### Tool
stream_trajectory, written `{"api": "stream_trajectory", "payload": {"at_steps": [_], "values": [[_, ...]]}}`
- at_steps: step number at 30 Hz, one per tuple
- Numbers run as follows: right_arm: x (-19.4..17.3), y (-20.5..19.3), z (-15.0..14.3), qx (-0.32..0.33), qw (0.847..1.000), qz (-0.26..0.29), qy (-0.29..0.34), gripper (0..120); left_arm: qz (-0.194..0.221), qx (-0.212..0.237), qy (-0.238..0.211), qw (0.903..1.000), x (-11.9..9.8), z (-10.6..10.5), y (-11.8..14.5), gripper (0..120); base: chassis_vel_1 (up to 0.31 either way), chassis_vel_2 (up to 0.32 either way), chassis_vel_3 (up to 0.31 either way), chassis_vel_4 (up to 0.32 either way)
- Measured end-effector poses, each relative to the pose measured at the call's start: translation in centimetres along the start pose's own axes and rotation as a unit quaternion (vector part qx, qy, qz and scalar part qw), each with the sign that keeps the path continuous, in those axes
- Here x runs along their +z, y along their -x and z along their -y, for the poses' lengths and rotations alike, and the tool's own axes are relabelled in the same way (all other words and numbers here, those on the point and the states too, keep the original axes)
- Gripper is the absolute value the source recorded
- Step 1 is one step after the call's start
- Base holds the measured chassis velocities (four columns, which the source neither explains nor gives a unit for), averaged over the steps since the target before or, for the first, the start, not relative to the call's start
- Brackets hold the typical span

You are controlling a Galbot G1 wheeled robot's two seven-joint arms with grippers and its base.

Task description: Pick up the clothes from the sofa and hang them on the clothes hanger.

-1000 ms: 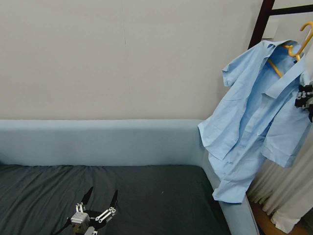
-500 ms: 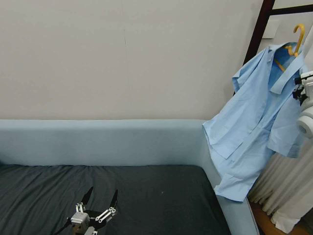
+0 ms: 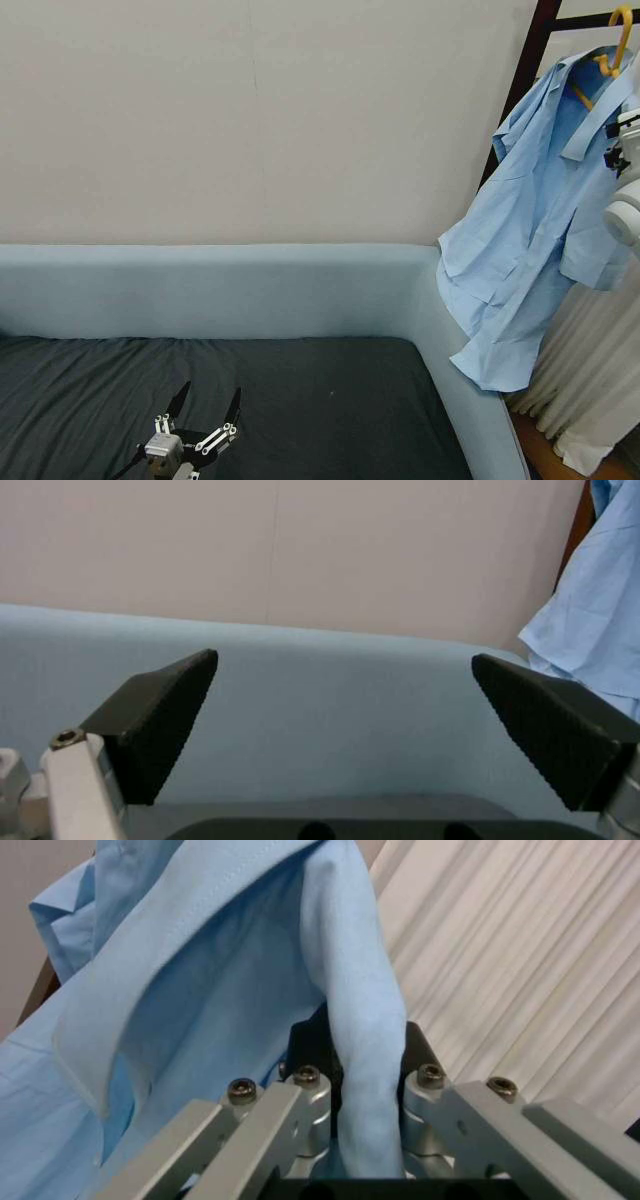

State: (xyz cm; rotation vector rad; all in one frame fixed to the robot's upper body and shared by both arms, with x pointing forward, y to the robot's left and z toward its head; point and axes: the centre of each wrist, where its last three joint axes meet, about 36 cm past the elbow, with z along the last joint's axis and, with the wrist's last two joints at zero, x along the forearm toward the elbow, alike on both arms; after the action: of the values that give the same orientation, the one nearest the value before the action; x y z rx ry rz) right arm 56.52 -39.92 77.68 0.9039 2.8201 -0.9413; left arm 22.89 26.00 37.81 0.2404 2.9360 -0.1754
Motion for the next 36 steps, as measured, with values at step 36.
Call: {"api": "stream_trajectory", "payload": {"at_steps": [36], "values": [[-6.8, 4.6, -0.4, 0.015, 0.995, -0.079, 0.051, 7, 0.000, 0.000, 0.000, 1.0000, 0.0, 0.0, 0.0, 100, 0.000, 0.000, 0.000, 0.000]]}}
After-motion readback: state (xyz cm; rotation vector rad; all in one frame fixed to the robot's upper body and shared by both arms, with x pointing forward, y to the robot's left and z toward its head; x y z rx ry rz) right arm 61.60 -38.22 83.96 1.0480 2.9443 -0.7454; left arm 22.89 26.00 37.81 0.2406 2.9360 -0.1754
